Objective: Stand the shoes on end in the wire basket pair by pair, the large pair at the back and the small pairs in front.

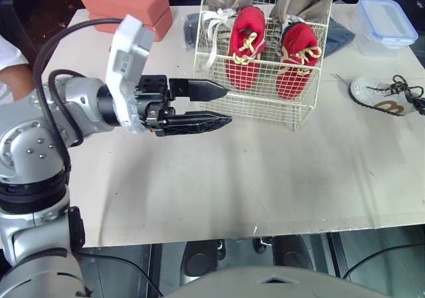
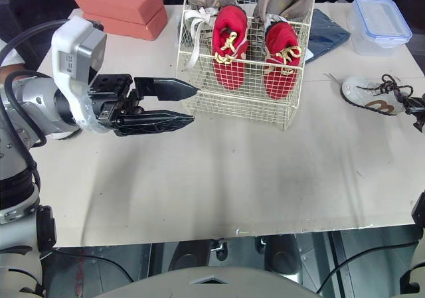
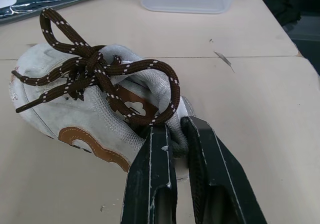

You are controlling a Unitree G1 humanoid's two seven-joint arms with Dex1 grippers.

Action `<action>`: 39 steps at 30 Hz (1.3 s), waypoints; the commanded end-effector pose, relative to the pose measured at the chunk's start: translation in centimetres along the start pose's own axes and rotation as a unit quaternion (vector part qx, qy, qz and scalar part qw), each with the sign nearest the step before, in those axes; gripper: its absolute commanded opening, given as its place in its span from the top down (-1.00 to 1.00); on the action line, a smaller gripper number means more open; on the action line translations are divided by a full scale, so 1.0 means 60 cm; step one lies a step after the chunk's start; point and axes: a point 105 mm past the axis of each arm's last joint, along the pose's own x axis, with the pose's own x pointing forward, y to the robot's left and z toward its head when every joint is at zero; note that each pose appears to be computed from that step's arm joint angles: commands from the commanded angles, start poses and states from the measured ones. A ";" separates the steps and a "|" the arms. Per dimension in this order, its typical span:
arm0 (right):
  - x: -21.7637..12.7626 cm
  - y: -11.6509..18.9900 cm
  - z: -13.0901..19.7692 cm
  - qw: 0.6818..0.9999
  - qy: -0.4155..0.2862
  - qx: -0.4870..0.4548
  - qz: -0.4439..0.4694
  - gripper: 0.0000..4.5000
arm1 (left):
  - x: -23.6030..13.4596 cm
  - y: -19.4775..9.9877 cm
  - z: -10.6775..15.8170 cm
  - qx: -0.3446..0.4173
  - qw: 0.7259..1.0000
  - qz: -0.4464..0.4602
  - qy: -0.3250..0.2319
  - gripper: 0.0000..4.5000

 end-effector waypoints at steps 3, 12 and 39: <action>-0.012 -0.012 0.052 0.998 -0.060 -0.010 -0.004 0.98 | -0.001 -0.003 0.013 0.024 1.000 -0.005 -0.003 -0.53; -0.037 -0.019 0.127 0.988 -0.157 -0.013 0.005 0.98 | -0.002 0.002 0.012 0.026 1.000 -0.002 0.000 -0.53; -0.224 0.408 0.319 0.778 -0.325 -0.265 0.468 0.98 | -0.019 0.029 0.053 0.034 0.996 -0.051 -0.057 -0.53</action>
